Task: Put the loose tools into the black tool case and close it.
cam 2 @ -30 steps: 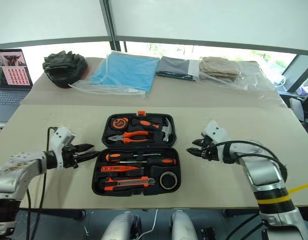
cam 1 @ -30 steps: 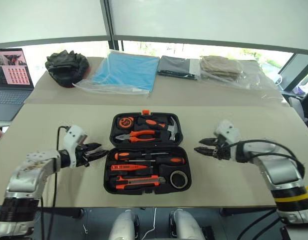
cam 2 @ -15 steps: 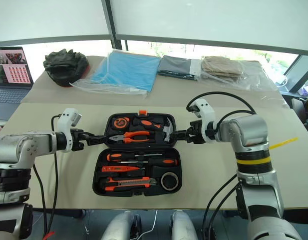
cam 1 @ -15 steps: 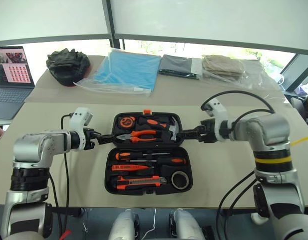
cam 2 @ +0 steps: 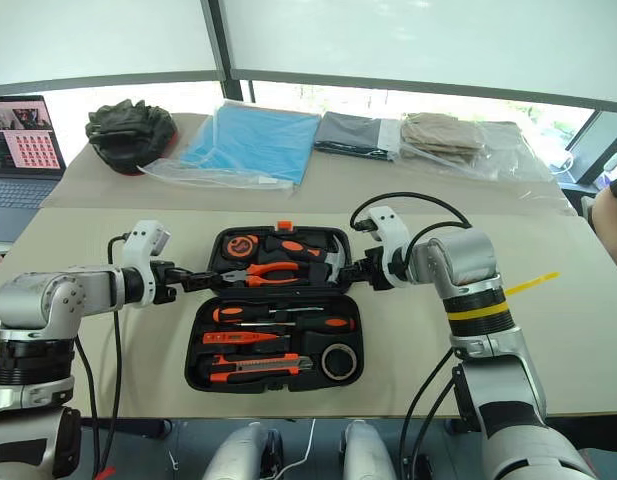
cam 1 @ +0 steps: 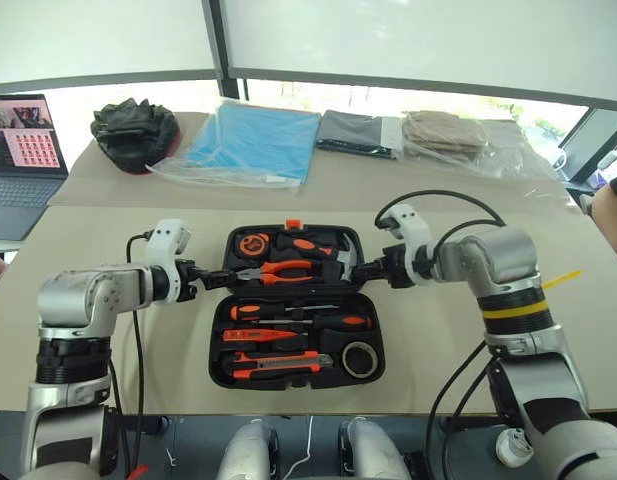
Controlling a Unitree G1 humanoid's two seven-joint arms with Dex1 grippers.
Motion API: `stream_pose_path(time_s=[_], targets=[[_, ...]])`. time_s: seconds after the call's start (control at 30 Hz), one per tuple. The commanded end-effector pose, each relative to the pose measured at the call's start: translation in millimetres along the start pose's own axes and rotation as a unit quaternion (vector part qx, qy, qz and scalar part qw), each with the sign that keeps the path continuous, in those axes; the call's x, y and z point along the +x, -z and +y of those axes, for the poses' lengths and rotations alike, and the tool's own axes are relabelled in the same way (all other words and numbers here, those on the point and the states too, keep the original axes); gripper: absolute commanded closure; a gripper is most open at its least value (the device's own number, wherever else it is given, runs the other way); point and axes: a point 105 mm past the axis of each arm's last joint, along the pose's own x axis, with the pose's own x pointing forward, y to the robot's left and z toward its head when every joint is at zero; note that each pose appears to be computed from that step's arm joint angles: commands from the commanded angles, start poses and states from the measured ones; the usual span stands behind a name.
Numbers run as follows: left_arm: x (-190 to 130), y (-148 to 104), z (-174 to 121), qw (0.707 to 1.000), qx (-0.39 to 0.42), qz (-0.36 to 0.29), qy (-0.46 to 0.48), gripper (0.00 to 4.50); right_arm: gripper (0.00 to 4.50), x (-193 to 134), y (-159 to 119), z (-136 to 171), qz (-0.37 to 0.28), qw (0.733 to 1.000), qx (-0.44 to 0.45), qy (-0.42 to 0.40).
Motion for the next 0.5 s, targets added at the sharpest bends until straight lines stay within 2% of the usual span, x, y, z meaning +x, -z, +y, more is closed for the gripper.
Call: stream_pose_path(time_s=[0.03, 0.07, 0.17, 0.3, 0.4, 0.5], targets=[[6, 7, -2, 1.000, -0.011, 0.005, 0.005, 1.50, 4.15, 1, 5, -12, 0.009, 0.999, 0.018, 0.029], [7, 5, -3, 1.000, -0.018, -0.004, 0.011, 1.89, 4.49, 2, 5, -14, 0.008, 0.999, 0.027, 0.032], [10, 1, -4, 0.999, -0.027, -0.027, 0.017, 2.98, 4.50, 2, 2, -14, -0.002, 0.999, 0.036, 0.032], [8, -8, -6, 0.997, -0.024, -0.066, 0.029, 4.34, 4.50, -5, -14, -10, -0.058, 0.998, 0.037, 0.014], [1, -27, -10, 0.989, 0.003, -0.140, 0.050, 4.46, 4.50, -17, -30, 0, -0.117, 0.993, -0.011, -0.015], [-17, -53, -15, 0.967, 0.047, -0.242, 0.070, 4.46, 4.50, -34, -46, 11, -0.205, 0.972, -0.106, -0.034]])
